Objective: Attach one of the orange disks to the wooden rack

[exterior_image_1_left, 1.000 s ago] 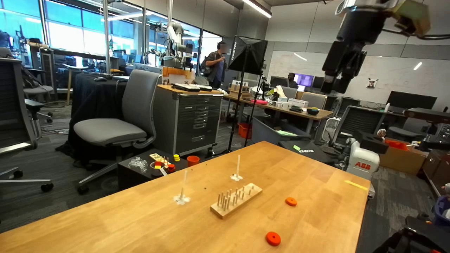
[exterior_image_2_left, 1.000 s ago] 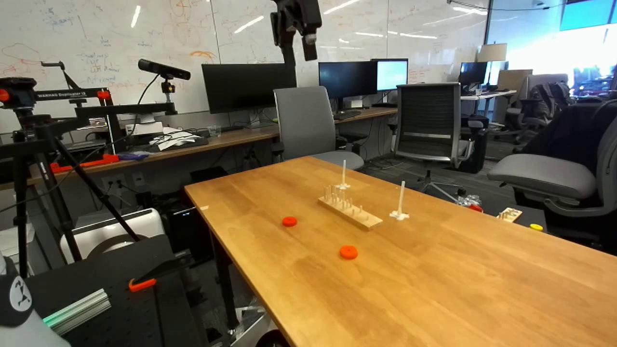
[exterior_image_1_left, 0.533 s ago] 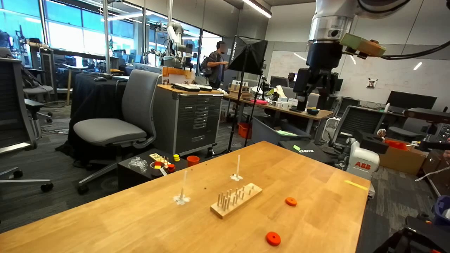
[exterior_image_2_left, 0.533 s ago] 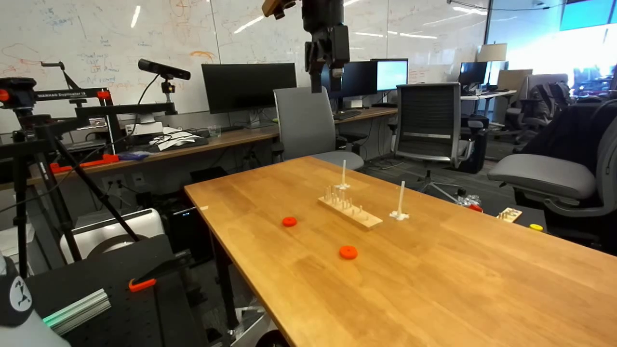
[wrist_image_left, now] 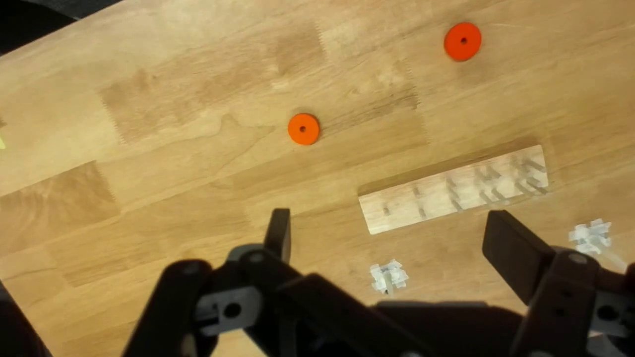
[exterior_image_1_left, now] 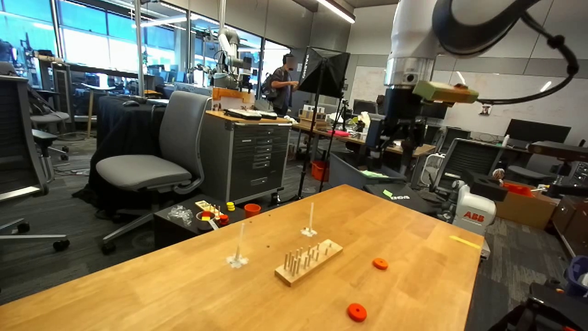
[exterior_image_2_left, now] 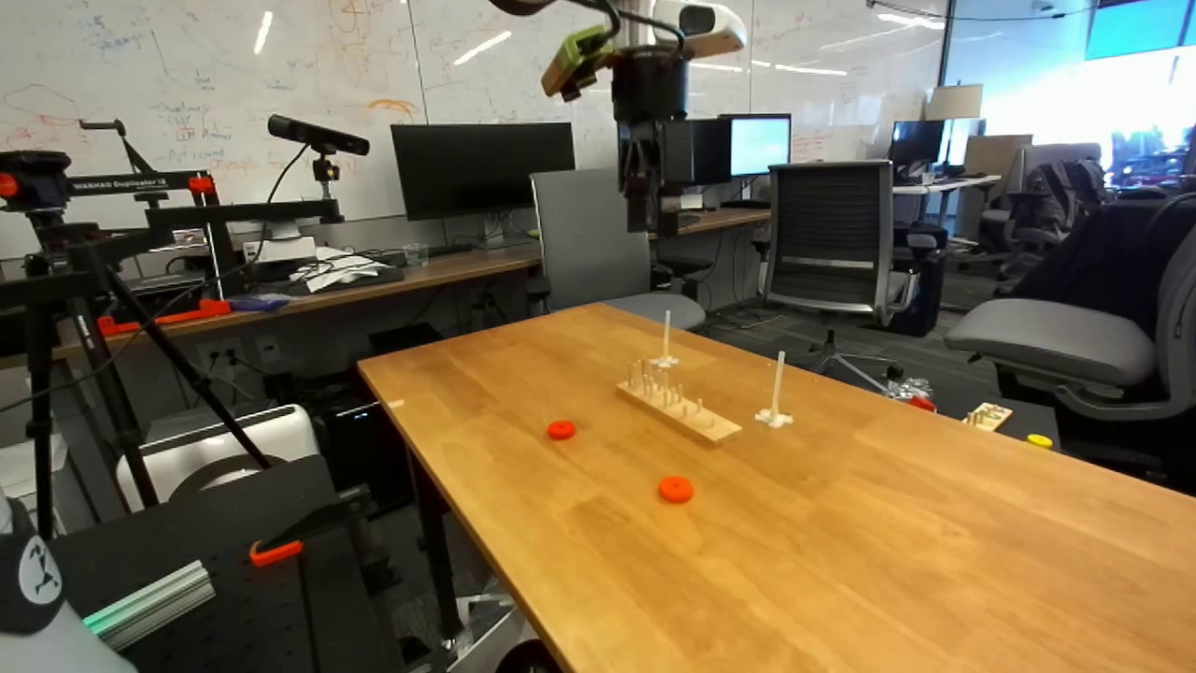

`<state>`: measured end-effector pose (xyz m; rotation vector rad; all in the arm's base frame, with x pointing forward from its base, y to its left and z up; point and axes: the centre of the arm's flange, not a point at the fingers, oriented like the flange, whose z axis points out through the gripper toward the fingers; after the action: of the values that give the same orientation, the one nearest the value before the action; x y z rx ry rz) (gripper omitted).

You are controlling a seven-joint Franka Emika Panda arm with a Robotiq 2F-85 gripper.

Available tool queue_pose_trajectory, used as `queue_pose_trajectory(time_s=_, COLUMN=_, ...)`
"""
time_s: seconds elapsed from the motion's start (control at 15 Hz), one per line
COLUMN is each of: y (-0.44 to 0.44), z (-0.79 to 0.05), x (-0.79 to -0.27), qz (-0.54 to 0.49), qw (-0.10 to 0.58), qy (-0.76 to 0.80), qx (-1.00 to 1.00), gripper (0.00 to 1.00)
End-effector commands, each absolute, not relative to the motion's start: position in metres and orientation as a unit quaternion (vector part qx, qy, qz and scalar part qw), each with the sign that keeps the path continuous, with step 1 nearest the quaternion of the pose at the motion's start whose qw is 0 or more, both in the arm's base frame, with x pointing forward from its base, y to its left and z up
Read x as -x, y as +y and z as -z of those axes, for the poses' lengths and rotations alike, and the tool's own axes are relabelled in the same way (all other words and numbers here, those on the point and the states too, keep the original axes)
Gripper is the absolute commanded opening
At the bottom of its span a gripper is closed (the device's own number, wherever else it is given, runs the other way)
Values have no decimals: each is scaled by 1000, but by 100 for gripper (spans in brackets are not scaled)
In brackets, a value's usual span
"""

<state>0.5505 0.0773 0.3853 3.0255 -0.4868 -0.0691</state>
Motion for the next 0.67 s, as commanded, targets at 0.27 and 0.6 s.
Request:
queue_pose_trajectory(time_s=0.27, y=18, z=-267, x=-612, qz=52, qw=46, qy=-235, qx=-970, gripper=100)
queue_pose_trajectory(time_s=0.6, y=1, z=-239, x=-595, qz=78, qw=57, qy=-235, qx=-967, gripper=100)
